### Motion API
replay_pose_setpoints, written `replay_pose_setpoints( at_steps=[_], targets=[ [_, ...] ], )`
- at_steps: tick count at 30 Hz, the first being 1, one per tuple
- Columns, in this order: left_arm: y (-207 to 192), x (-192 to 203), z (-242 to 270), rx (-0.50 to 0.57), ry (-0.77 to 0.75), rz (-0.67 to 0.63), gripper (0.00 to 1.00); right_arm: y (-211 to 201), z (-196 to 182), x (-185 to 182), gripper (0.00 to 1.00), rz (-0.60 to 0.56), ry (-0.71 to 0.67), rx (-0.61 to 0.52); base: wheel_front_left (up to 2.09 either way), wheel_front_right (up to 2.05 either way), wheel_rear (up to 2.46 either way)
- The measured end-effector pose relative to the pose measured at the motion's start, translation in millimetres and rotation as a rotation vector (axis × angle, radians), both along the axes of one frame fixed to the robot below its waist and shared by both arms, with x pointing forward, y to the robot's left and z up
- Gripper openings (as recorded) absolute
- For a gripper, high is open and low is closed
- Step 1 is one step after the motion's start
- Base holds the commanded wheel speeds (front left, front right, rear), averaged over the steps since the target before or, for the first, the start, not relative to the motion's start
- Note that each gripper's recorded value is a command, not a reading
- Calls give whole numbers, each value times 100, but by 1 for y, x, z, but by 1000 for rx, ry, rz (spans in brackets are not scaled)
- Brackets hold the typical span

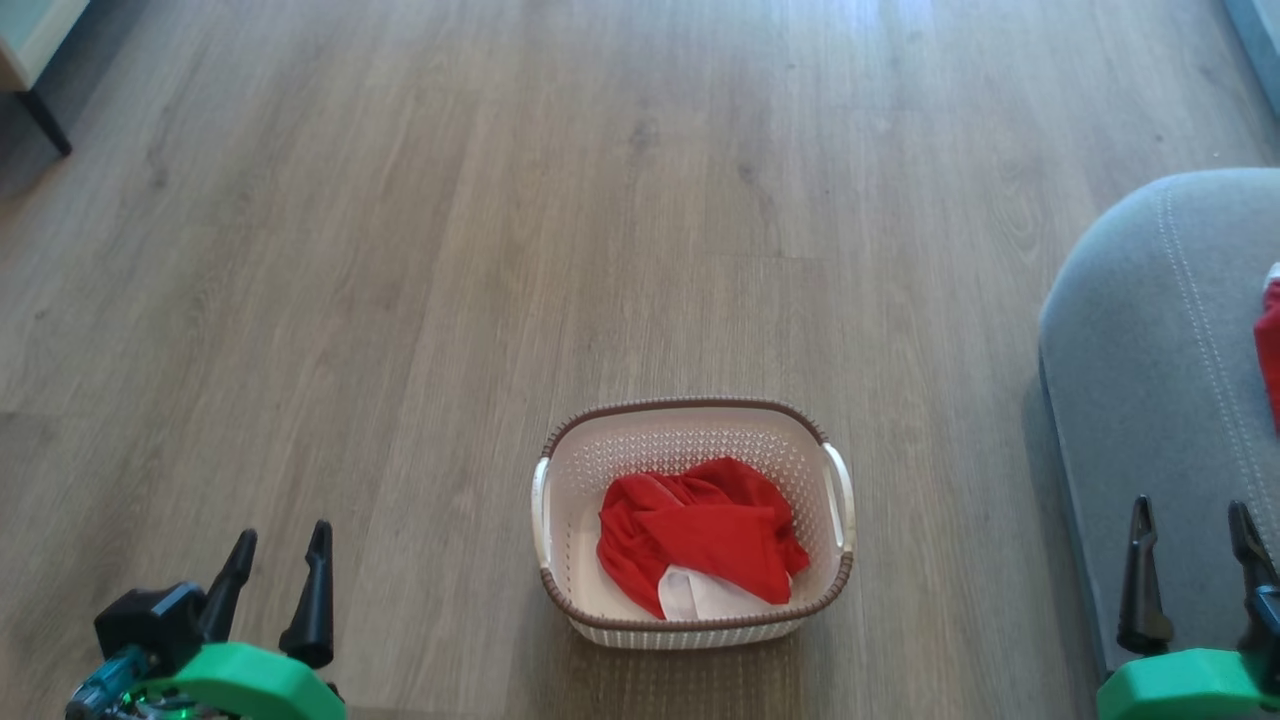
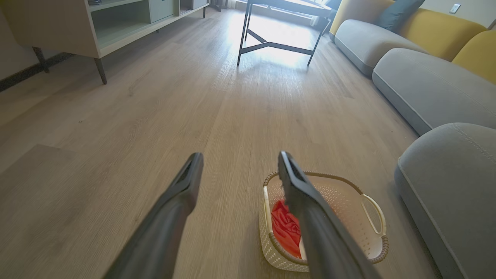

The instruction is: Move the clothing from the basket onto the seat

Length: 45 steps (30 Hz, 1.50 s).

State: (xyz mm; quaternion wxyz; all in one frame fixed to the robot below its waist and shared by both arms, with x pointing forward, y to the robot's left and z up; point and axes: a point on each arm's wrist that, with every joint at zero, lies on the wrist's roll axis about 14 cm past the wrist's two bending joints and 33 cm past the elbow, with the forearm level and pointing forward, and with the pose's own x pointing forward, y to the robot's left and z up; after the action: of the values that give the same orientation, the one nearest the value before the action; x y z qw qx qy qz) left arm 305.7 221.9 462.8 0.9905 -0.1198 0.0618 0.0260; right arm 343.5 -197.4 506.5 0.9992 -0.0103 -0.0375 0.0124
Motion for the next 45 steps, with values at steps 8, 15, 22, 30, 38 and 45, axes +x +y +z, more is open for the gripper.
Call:
replay_pose_setpoints(
  at_steps=[8, 15, 22, 30, 38, 45],
  targets=[
    [-8, 7, -4, -3, 13, -29, 100, -8, -4, -4, 100, -27, 13, 8, 0, 0, 0],
    [-12, 11, -6, -6, 19, -44, 100, -11, -7, -6, 100, -39, 22, 8, 0, 0, 0],
    [-15, 12, -6, -4, 18, -52, 100, -12, -7, -6, 100, -41, 22, 8, 0, 0, 0],
    [-15, 12, -8, -8, 23, -55, 100, -12, -8, -5, 100, -40, 25, 8, 0, 0, 0],
    [-20, 25, -10, -5, 27, -82, 100, -13, -11, 3, 100, -44, 35, 8, 0, 0, 0],
    [-27, 57, -5, -10, 4, -127, 100, -12, -19, 20, 100, -45, 54, 7, 0, 0, 0]
  ],
)
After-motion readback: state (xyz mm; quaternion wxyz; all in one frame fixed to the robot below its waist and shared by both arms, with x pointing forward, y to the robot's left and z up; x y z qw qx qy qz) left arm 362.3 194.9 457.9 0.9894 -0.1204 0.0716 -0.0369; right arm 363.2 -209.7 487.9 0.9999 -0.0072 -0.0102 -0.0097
